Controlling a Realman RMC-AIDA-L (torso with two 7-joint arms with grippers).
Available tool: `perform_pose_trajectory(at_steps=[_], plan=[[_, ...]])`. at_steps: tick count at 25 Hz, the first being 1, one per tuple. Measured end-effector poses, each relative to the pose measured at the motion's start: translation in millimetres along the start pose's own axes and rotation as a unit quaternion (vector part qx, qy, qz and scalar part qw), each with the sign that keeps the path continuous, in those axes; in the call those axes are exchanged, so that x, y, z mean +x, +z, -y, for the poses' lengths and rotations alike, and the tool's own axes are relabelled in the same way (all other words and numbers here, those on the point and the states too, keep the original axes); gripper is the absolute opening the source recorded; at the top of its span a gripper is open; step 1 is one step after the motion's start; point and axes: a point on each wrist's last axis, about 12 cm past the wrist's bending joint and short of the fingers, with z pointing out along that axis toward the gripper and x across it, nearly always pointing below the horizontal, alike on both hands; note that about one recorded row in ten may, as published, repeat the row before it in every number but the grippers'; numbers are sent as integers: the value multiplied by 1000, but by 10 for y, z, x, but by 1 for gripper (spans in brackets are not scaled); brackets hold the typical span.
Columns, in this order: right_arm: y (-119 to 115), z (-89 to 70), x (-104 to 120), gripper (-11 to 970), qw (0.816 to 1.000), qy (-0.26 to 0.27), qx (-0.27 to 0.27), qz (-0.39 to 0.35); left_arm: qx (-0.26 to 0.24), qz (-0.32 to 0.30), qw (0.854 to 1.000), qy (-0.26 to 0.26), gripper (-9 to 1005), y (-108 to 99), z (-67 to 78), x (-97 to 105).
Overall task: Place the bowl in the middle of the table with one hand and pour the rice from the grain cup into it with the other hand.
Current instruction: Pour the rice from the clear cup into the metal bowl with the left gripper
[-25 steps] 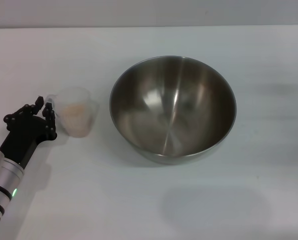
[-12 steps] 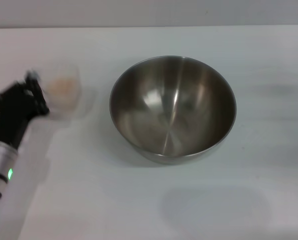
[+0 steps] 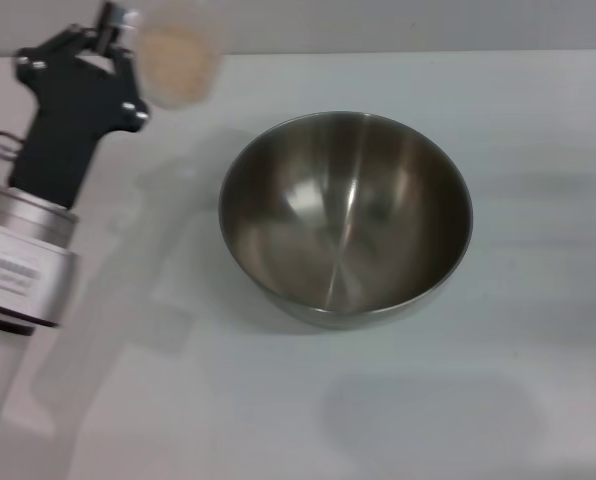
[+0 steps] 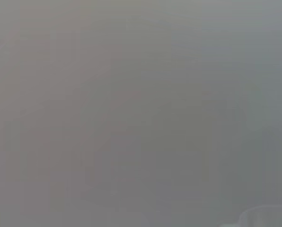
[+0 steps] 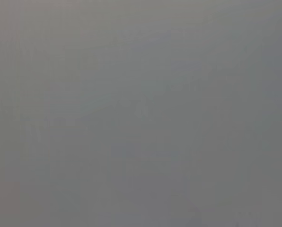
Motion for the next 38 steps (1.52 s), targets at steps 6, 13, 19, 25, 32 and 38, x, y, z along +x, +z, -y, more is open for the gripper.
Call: perform_pose_trajectory(at_steps=[6, 13, 19, 25, 32, 38], plan=[[-53, 20, -22, 554, 1000, -1, 6, 7, 76, 48, 982, 166, 16, 51, 206, -88], [-63, 18, -32, 554, 1000, -2, 5, 10, 132, 72, 942, 300, 16, -2, 394, -95], [-57, 8, -39, 553, 1000, -1, 1, 14, 172, 85, 908, 373, 16, -96, 540, -86], [-55, 2, -42, 553, 1000, -1, -2, 15, 178, 102, 878, 432, 16, -191, 613, -113], [-55, -9, -51, 554, 1000, 0, -8, 17, 192, 135, 825, 514, 17, -257, 698, -124], [-55, -16, -64, 554, 1000, 2, -13, 21, 191, 159, 766, 592, 17, -259, 735, -117]])
